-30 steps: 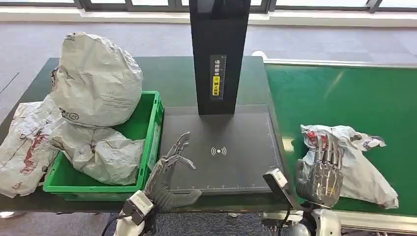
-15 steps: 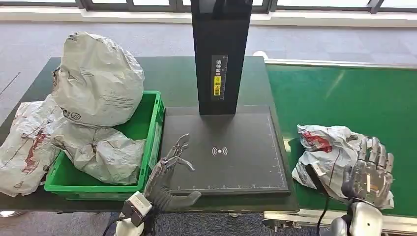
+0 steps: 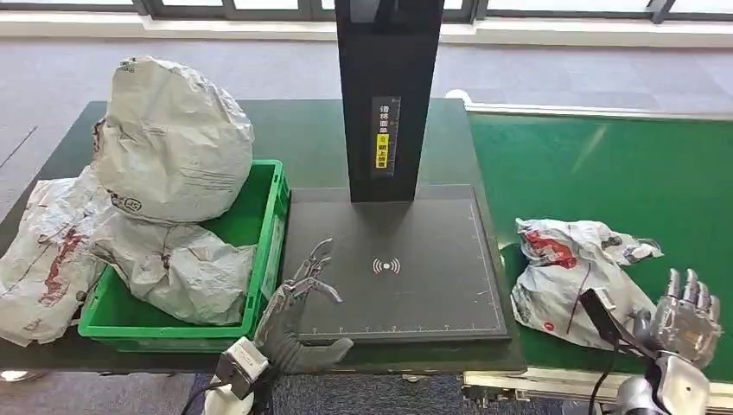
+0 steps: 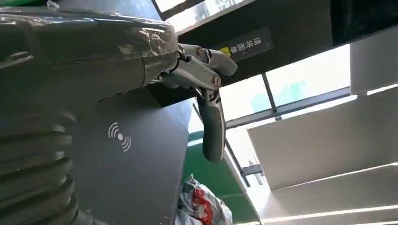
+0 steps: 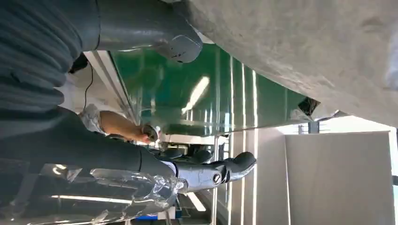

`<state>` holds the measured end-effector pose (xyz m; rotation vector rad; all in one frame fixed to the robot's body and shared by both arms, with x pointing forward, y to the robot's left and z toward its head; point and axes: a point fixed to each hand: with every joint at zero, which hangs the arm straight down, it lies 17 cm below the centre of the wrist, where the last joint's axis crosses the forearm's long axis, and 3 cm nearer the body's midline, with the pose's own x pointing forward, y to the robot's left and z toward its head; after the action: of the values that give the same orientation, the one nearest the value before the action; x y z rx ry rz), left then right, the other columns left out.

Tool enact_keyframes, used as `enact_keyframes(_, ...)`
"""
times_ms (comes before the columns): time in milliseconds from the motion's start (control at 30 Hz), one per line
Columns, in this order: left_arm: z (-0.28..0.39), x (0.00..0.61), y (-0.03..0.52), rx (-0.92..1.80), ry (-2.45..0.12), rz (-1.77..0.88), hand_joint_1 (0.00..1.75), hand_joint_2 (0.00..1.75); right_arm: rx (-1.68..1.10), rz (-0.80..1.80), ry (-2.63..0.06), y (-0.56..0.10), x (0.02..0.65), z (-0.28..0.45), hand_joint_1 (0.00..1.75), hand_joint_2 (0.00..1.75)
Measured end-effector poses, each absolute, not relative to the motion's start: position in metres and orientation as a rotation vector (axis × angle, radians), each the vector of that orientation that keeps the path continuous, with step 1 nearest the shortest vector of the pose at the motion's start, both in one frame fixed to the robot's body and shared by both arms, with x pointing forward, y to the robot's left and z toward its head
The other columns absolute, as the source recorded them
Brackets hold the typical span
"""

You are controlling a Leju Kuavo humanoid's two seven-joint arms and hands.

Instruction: Moved the parcel from conveyor to table for the left to box.

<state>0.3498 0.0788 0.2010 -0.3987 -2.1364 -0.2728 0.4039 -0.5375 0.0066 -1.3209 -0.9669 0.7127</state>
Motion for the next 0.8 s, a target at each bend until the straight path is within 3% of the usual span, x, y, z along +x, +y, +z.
enact_keyframes(200, 0.198, 0.352, 0.081, -0.379, -2.125, -0.269, 0.0, 1.75, -1.252, 0.699, -0.961, -0.53, 0.41, -0.01, 0.0, 1.75)
enact_keyframes(233, 0.197, 0.353, 0.081, -0.372, -2.122, -0.269, 0.0, 1.75, -1.231, 0.692, -0.967, -0.526, 0.413, -0.014, 0.0, 0.0)
enact_keyframes(300, 0.194, 0.355, 0.081, -0.367, -2.111, -0.269, 0.0, 1.75, -1.167, 0.675, -0.998, -0.51, 0.418, -0.025, 0.0, 0.0)
enact_keyframes(333, 0.194, 0.356, 0.081, -0.365, -2.109, -0.269, 0.0, 1.75, -1.138, 0.668, -1.02, -0.5, 0.421, -0.028, 0.0, 1.75)
enact_keyframes(567, 0.185, 0.364, 0.08, -0.321, -2.078, -0.287, 0.0, 1.75, -0.761, 0.57, -1.188, -0.403, 0.435, -0.058, 0.0, 1.75)
enact_keyframes(600, 0.184, 0.365, 0.08, -0.315, -2.075, -0.287, 0.0, 1.75, -0.66, 0.536, -1.219, -0.384, 0.436, -0.063, 1.48, 1.75)
enact_keyframes(633, 0.183, 0.366, 0.08, -0.312, -2.072, -0.289, 0.0, 1.75, -0.561, 0.495, -1.252, -0.365, 0.436, -0.065, 1.75, 1.75)
enact_keyframes(800, 0.178, 0.372, 0.078, -0.301, -2.056, -0.297, 0.0, 1.75, -0.214, 0.317, -1.402, -0.302, 0.434, -0.053, 1.75, 1.75)
